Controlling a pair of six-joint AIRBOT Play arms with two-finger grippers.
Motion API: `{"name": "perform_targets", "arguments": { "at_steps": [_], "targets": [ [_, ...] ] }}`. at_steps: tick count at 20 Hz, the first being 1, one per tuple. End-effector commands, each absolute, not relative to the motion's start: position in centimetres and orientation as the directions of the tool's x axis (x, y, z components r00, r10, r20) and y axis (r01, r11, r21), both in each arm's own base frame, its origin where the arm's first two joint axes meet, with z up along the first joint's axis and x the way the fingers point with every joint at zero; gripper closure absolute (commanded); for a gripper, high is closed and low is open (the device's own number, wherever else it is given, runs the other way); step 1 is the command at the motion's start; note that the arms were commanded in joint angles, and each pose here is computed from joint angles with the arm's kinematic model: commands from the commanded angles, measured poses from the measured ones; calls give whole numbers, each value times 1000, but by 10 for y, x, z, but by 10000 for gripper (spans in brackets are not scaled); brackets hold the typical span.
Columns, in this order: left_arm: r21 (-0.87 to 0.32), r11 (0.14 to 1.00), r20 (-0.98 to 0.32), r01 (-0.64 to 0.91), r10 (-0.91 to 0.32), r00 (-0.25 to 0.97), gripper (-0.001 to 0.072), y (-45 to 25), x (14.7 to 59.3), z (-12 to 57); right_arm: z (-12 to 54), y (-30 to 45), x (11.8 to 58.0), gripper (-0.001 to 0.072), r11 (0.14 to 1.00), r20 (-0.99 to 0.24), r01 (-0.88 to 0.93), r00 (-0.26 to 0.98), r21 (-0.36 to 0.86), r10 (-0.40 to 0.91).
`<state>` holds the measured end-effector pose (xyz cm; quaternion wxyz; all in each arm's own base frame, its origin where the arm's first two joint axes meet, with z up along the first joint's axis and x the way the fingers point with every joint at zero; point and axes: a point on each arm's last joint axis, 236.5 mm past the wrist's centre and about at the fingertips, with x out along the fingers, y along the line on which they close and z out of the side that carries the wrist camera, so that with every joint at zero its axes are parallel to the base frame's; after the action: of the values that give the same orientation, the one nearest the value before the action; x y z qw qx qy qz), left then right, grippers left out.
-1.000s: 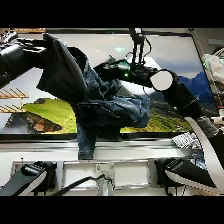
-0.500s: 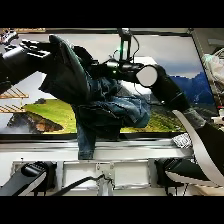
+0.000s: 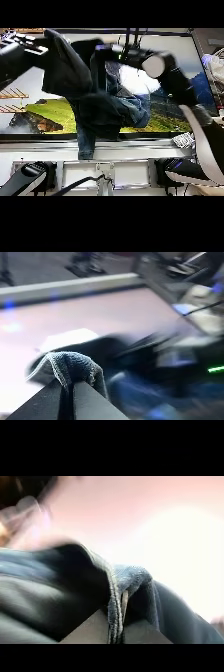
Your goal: Fold the clothes and pants, and hang the long-sleeved shirts on hangers.
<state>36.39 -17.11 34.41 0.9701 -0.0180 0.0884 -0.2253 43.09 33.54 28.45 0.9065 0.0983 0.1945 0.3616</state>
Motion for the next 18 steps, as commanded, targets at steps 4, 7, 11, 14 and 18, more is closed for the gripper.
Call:
{"name": "perform_targets", "arguments": {
  "at_steps": [4,7,11,14,18],
  "targets": [
    [-38,908,399,417,-369,840,684,-165,372,510,531,280,369,665,742,212,-669,719,-47,662],
    [-35,899,517,437,-357,777,683,-159,344,559,535,251,337,665,765,161,-616,749,-187,643],
    [-44,920,31,389,-388,921,684,-175,402,432,447,229,343,665,760,-164,-591,806,-270,568],
    [-5,937,-436,350,-317,842,683,-174,428,296,367,231,343,667,710,-452,-663,722,-237,524],
    [58,953,-778,298,-144,611,684,-146,423,179,284,244,381,667,714,-608,-671,657,-200,446]
  ]
}}
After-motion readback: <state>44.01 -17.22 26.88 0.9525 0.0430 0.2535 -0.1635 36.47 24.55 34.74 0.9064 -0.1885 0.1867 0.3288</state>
